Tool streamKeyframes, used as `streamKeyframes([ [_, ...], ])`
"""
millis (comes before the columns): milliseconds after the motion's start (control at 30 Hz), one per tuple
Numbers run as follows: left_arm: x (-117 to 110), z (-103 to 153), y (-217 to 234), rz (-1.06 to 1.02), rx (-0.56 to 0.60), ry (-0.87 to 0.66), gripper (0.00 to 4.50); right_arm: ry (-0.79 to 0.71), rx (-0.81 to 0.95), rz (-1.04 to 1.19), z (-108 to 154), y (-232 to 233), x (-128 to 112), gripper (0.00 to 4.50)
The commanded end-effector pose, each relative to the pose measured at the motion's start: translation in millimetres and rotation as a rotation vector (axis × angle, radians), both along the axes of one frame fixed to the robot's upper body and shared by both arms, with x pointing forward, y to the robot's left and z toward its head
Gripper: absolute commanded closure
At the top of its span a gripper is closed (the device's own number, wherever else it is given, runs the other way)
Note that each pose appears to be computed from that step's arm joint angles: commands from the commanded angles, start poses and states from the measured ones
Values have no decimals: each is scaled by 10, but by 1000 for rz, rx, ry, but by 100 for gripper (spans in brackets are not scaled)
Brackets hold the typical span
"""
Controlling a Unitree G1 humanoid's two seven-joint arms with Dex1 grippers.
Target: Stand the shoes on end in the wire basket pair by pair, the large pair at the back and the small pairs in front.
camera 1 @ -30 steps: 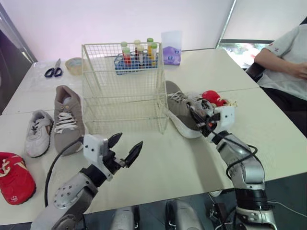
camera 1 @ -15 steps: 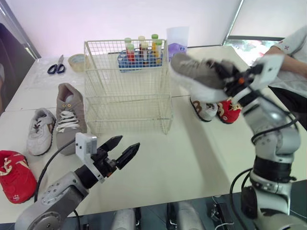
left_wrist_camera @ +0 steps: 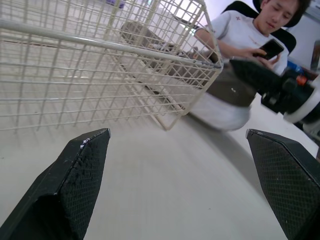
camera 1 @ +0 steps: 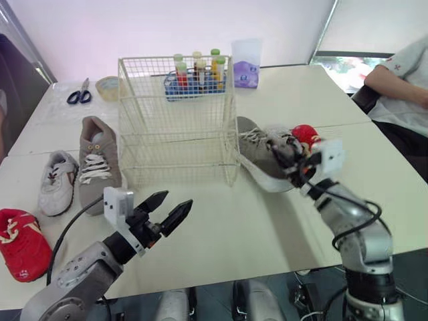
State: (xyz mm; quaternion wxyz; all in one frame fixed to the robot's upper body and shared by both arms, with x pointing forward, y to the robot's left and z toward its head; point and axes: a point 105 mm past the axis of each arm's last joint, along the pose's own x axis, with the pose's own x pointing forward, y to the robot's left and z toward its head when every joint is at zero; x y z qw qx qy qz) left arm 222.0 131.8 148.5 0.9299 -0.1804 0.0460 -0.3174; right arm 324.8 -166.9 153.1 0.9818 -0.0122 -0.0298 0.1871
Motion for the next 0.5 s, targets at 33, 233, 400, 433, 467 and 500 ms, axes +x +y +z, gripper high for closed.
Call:
streamKeyframes([
  [33, -1, 27, -19, 1, 4, -20, 0, -28, -25, -20, -87, -11, 15, 148],
  [233, 0, -6, -27, 8, 9, -10, 0, 29, -37, 7, -319, -14, -93, 4],
  [400, 8, -14, -47, 6, 14, -9, 0, 15, -16, -14, -311, -67, 14, 4],
  [433, 9, -11, -48, 5, 13, -10, 0, 6, 6, -23, -276, -77, 46, 4],
  [467, 11, -10, -47, 4, 14, -10, 0, -5, 17, -23, -238, -76, 71, 4],
  [500, 9, -10, -47, 4, 14, -10, 0, -12, 24, -15, -209, -64, 80, 4],
])
